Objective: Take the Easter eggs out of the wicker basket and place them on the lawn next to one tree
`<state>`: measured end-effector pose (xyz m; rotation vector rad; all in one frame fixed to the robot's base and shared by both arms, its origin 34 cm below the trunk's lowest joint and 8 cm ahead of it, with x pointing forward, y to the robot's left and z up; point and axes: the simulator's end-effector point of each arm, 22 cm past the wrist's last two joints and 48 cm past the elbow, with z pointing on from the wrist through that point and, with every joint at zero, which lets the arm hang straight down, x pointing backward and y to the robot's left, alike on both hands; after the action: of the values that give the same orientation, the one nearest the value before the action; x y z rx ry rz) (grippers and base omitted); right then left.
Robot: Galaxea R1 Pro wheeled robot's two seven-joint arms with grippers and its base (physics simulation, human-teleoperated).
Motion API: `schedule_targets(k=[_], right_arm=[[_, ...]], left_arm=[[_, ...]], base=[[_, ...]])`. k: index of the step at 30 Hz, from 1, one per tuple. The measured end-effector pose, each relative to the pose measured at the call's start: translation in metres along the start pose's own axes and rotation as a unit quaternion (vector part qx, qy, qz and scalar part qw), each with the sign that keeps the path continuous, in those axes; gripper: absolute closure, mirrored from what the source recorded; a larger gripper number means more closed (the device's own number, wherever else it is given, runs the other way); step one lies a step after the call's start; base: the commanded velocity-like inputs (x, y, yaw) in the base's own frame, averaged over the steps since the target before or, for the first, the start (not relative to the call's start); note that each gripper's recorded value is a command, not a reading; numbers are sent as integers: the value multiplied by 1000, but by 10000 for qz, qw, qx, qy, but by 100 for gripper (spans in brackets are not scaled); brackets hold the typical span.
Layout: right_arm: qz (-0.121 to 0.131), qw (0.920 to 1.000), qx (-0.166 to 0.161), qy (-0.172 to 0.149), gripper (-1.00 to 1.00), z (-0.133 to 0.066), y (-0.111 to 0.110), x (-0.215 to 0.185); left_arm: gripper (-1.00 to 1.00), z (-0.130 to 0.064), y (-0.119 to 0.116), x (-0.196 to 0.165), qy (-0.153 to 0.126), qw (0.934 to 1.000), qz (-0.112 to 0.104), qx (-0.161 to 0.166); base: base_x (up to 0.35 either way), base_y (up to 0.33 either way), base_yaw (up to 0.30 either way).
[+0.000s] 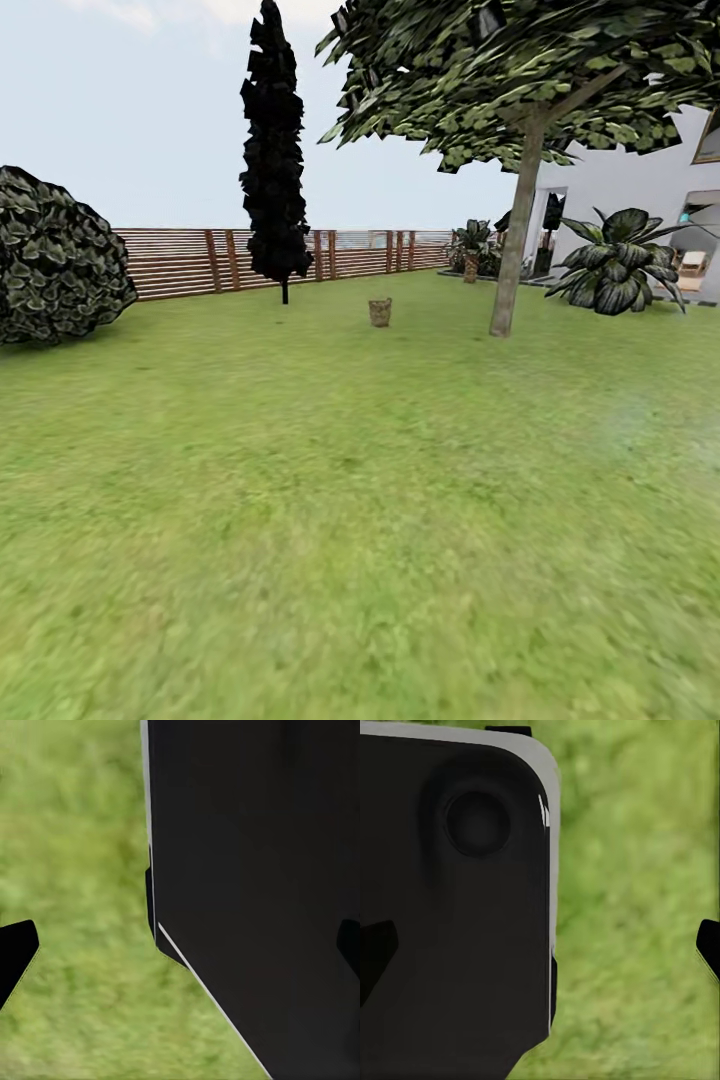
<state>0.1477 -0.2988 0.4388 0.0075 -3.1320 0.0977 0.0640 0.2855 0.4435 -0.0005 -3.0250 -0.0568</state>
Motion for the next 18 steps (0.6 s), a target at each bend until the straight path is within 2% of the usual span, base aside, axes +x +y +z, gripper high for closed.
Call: schedule_targets(k=[18], right_arm=[[1, 10000, 0, 0, -100, 0, 0, 0]], left_arm=[[-100, 0, -1, 0, 2, 10000, 0, 5]], base=[[336, 0, 0]])
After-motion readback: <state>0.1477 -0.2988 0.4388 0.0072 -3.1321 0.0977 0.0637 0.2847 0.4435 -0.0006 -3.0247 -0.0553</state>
